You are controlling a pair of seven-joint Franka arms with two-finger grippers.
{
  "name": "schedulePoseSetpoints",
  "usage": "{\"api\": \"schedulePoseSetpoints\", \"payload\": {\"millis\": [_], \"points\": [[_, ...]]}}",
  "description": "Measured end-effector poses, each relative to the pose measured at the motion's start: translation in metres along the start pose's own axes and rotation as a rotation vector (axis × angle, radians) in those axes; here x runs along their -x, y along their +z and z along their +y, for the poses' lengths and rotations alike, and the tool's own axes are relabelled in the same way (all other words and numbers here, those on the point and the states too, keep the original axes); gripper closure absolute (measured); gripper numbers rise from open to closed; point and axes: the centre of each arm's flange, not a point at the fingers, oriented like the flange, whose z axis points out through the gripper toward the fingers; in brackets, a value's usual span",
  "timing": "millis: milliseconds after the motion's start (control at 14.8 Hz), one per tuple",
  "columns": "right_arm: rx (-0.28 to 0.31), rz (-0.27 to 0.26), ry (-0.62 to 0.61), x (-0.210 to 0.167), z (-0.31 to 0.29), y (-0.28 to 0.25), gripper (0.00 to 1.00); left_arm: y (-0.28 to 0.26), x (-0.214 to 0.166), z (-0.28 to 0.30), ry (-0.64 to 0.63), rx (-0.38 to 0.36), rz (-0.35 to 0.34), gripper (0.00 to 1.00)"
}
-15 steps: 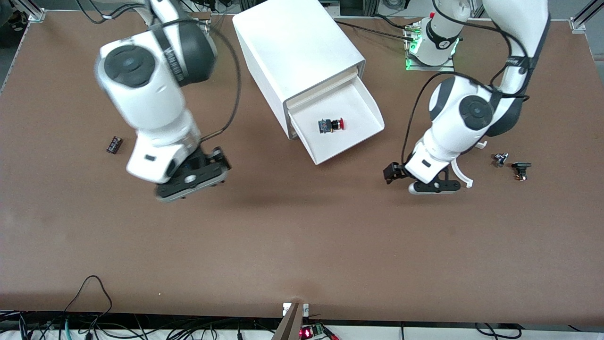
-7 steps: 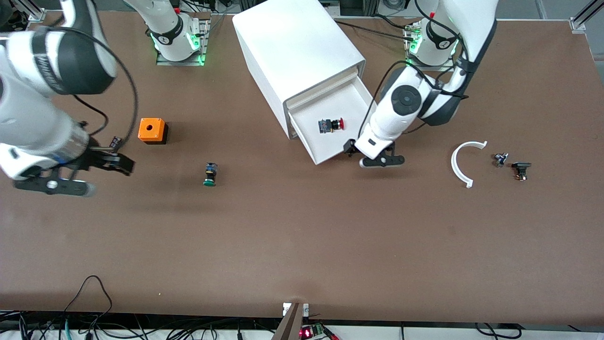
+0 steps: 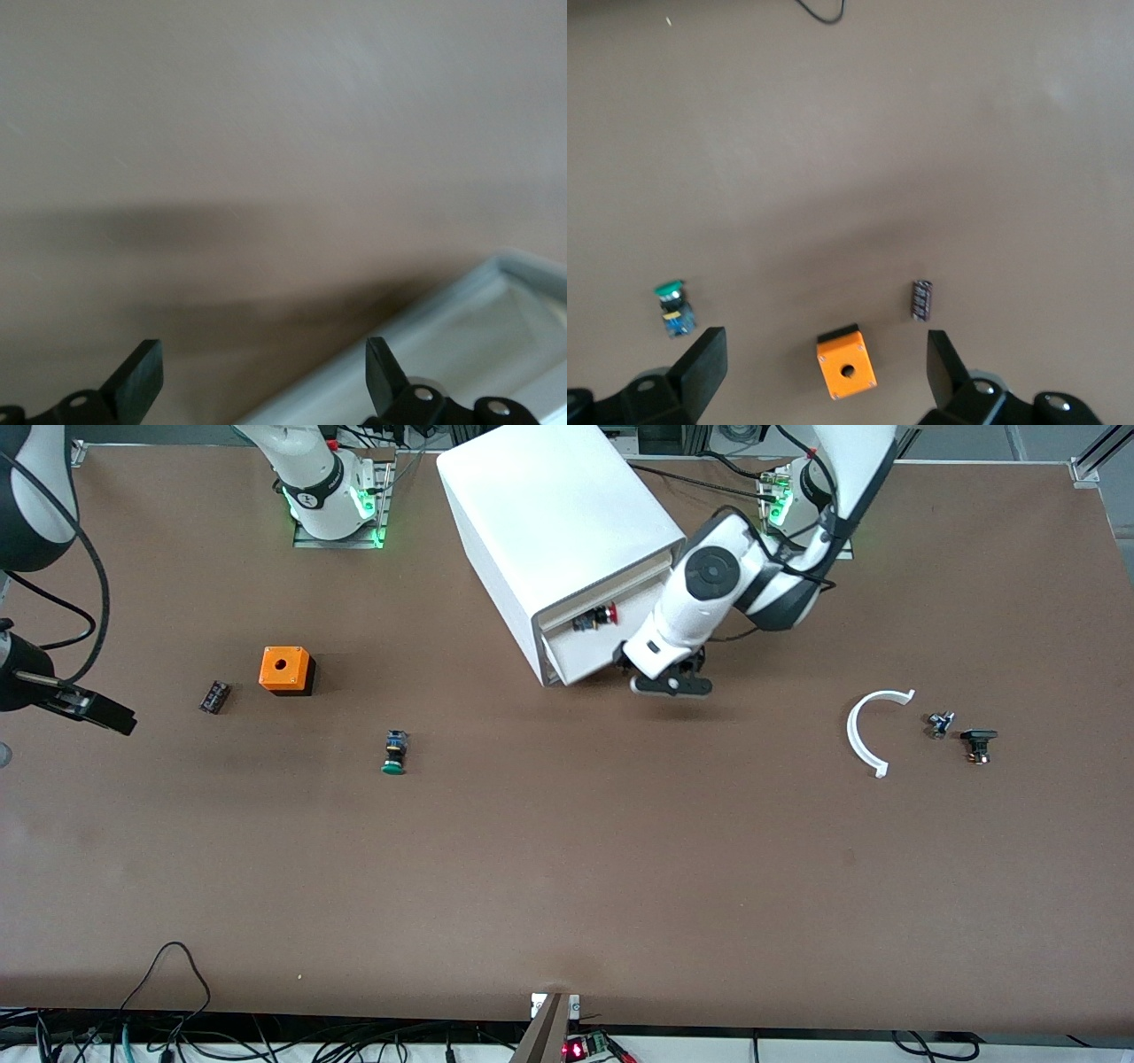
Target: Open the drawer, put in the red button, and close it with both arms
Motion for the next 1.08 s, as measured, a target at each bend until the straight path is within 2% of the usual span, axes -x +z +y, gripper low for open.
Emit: {"api": "schedulePoseSetpoints", "payload": {"millis": [202,404,606,876,943,1078], "points": [[0.001,-0.034,-0.023,0.005,0.011,0.010,0.00,0.003,0.025,0.019,0.053,-0.003,-0.014,0.00],[-0.023,-0.056,-0.054,0.025,0.026,0.020,0.00,-0.006,0.015,0.009,0.029,0.003,0.004,0.00],[-0.045,-0.038,-0.106,0.053,0.043,0.019,0.00,-0.044,-0.019,-0.025,-0.053,0.027,0.080,0.00],[-0.050,-0.027,-0.169,0.065,0.045,0.018,0.00,-0.132,-0.080,-0.109,-0.197,0.054,0.252,0.00],[-0.050,-0.027,-0.175,0.065,0.044,0.019,0.00,-0.154,-0.090,-0.136,-0.194,0.040,0.281,0.00],[-0.050,-0.028,-0.178,0.065,0.044,0.020,0.00,-0.204,-0.096,-0.186,-0.109,-0.019,0.283,0.00]]}}
